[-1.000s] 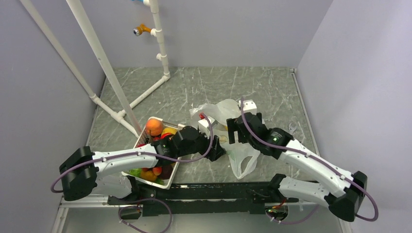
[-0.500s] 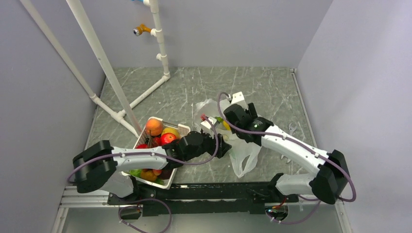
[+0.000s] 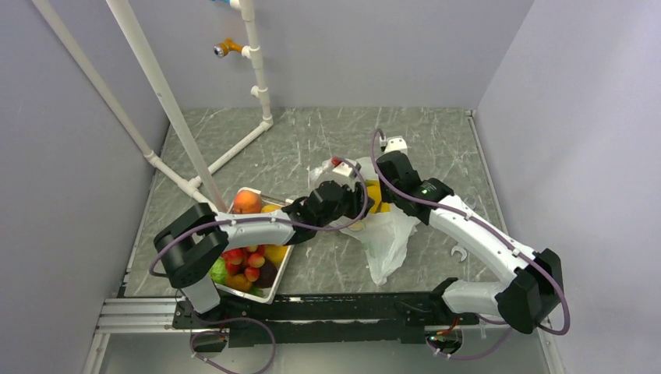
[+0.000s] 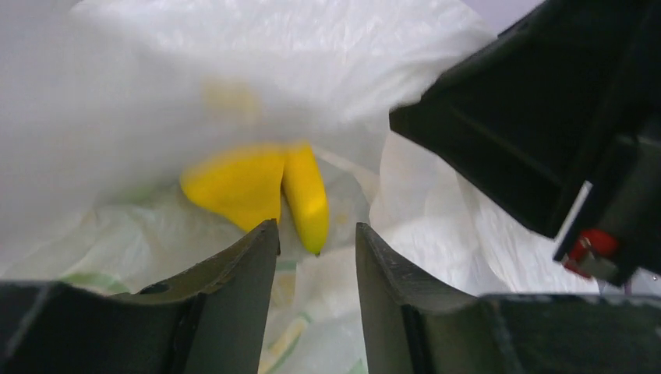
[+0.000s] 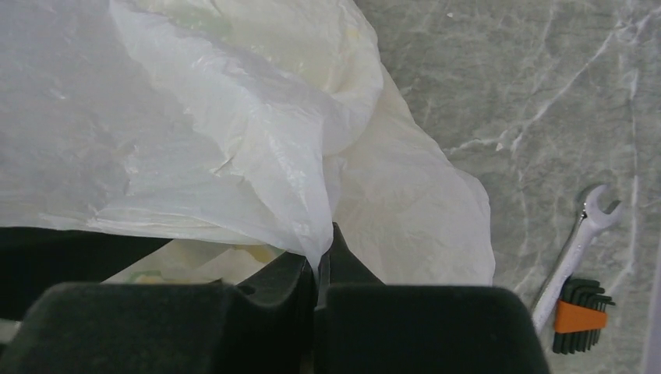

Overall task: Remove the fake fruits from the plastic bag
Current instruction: Take out the fake fruit from the plastic bag.

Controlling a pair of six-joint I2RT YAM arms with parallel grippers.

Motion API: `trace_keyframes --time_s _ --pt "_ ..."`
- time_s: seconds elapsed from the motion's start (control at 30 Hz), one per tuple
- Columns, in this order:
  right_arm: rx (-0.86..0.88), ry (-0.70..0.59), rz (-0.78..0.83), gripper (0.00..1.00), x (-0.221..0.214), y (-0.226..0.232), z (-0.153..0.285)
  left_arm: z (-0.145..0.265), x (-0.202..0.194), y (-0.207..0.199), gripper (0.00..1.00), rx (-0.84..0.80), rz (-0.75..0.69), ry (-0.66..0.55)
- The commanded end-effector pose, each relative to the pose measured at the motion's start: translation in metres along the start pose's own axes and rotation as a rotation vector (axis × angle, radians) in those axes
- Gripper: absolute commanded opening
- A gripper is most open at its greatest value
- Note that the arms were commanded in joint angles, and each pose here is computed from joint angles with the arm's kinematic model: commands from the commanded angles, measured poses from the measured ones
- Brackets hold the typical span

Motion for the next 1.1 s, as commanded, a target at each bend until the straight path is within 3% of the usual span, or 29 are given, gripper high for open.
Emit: trace_keyframes --time_s 0.0,0.2,0.53,0.67,0.73,0.9,1.07 --pt "0.053 -0.079 -0.096 0.01 0.018 -0.004 0.011 -0.02 0.017 -0.016 0.45 -0.04 0.015 0.014" --pt "0.038 -0.062 -0.115 0.0 0.016 -0.01 0.006 -0.044 0.009 -0.004 0.43 0.004 0.003 0.076" --pt "0.036 -0.054 -0.122 0.0 0.009 -0.015 0.002 -0.079 -0.006 0.019 0.68 0.136 -0.096 0.159" --pt "0.048 -0.048 -0.119 0.0 0.006 -0.014 0.0 -0.094 -0.014 0.028 0.74 0.195 -0.111 0.195" --pt "0.052 -0.04 -0.119 0.0 0.003 -0.013 -0.001 -0.099 -0.016 0.033 0.83 0.228 -0.127 0.2" --pt "0.05 -0.032 -0.121 0.0 -0.002 -0.014 -0.004 -0.103 -0.019 0.048 0.83 0.336 -0.172 0.22" --pt "0.055 -0.026 -0.123 0.0 -0.003 -0.014 -0.006 -0.095 -0.004 0.048 0.83 0.38 -0.194 0.16"
Point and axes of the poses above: each gripper's point midway between its finger pads, its own z axis back along the fingers, its own y axis along the line the jaws close on, x = y × z, the point moved 6 cm from there along z, back along the fingers, and after that the axes turned 12 degrees about z, right-handed, at the moved point
